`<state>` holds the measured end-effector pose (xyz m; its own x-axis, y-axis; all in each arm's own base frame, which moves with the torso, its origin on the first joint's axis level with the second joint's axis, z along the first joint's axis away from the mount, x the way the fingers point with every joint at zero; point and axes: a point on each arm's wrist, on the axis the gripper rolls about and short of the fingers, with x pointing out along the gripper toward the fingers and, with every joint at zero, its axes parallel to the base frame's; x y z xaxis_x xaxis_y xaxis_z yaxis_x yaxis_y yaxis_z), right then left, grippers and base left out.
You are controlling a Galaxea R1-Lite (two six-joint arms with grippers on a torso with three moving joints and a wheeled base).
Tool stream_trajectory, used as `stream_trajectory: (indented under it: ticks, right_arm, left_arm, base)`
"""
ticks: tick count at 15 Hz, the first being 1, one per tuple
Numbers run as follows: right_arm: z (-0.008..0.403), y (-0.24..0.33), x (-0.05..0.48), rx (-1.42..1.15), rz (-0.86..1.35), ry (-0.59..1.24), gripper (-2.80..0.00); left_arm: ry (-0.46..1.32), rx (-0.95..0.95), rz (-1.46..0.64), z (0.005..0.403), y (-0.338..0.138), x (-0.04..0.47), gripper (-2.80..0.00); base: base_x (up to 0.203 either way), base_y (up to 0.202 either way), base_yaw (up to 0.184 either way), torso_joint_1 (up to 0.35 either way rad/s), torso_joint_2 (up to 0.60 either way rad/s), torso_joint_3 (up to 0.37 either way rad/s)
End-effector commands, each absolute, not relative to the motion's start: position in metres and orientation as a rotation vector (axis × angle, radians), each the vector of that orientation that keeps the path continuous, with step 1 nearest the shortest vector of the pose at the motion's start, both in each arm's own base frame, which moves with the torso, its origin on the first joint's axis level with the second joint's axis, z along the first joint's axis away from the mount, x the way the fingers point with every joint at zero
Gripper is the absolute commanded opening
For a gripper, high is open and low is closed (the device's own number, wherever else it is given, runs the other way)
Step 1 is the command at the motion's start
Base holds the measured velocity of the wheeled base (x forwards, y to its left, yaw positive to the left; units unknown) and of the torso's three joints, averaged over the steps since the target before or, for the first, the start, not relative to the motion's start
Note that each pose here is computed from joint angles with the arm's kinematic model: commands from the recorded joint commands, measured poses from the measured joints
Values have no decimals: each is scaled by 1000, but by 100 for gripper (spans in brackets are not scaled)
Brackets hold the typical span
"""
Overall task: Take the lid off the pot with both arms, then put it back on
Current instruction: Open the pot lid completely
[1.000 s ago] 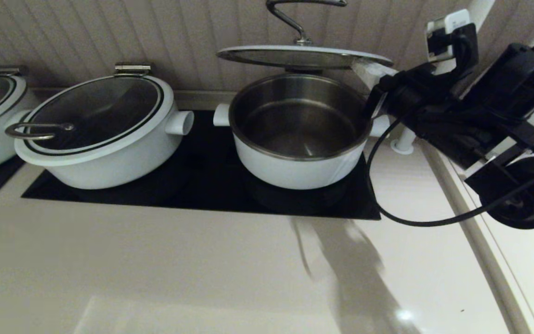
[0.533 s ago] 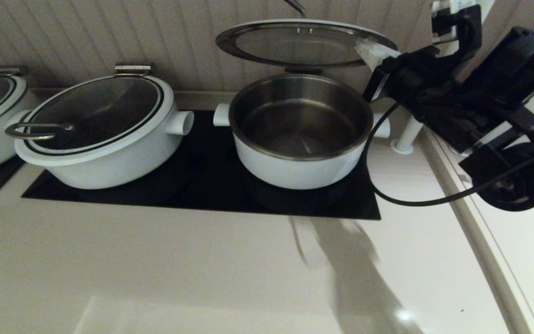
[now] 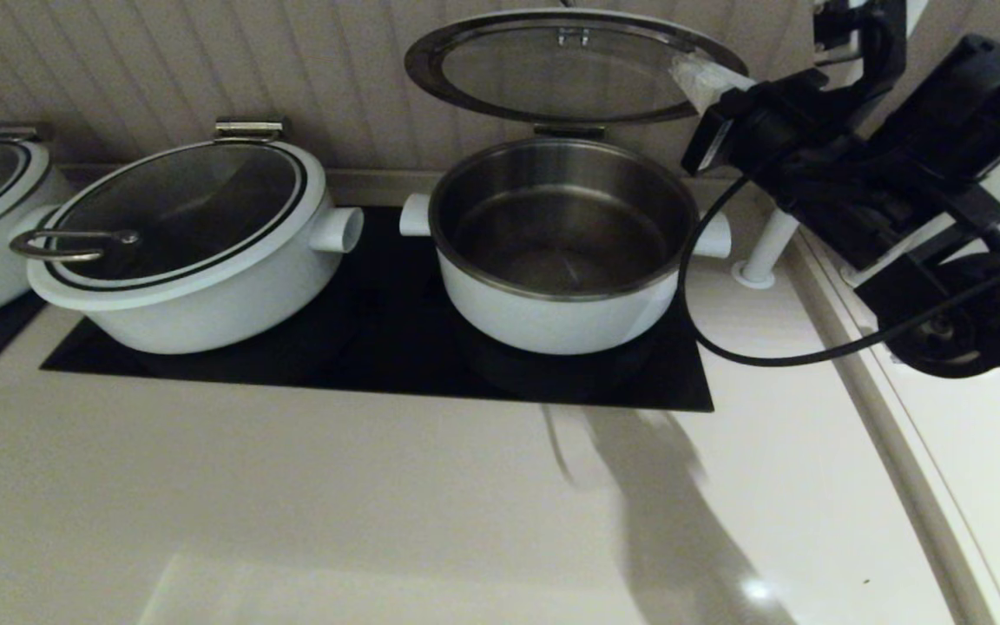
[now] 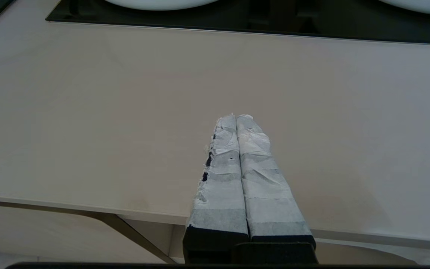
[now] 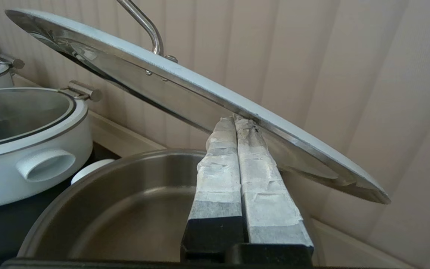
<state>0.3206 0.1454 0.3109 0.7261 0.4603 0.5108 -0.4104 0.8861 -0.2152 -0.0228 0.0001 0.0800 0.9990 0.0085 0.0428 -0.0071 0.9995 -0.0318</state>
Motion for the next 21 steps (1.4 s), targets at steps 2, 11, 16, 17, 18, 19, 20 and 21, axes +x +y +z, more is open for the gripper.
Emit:
stream_trajectory:
  ticks: [2,11,16,17,18,19,20,21]
  right_arm:
    - [314,145,324,-89,472,-607,-280]
    - [324,138,330,-86,443,-675,-280]
    - [324,137,330,-81,443,-683,-280]
    - [323,137,330,-82,443,-680,-280]
    - [322,138,330,-82,444,-676,-280]
    - [321,138,330,-83,444,-673,-280]
    - [319,138,332,-85,442,-667,-280]
    - [317,138,332,-86,443,-661,-280]
  left_arm:
    - [-45,-32,8,80,0,-23,-280]
    - [-44,-32,8,80,0,-23,-280]
    - [-44,-32,9,80,0,-23,-280]
    - [-45,-32,8,80,0,-23,-280]
    - [-45,-32,8,80,0,-23,-280]
    - [-45,-32,8,80,0,-23,-280]
    - [-45,-32,8,80,0,-23,-280]
    - [-45,-32,8,80,0,-23,-280]
  base:
    - [0,0,0,0,0,0]
    - [0,0,0,0,0,0]
    - [0,0,0,0,0,0]
    - [0,0,0,0,0,0]
    - [0,0,0,0,0,0]
    - [0,0,0,0,0,0]
    - [0,0,0,0,0,0]
    - [0,0,0,0,0,0]
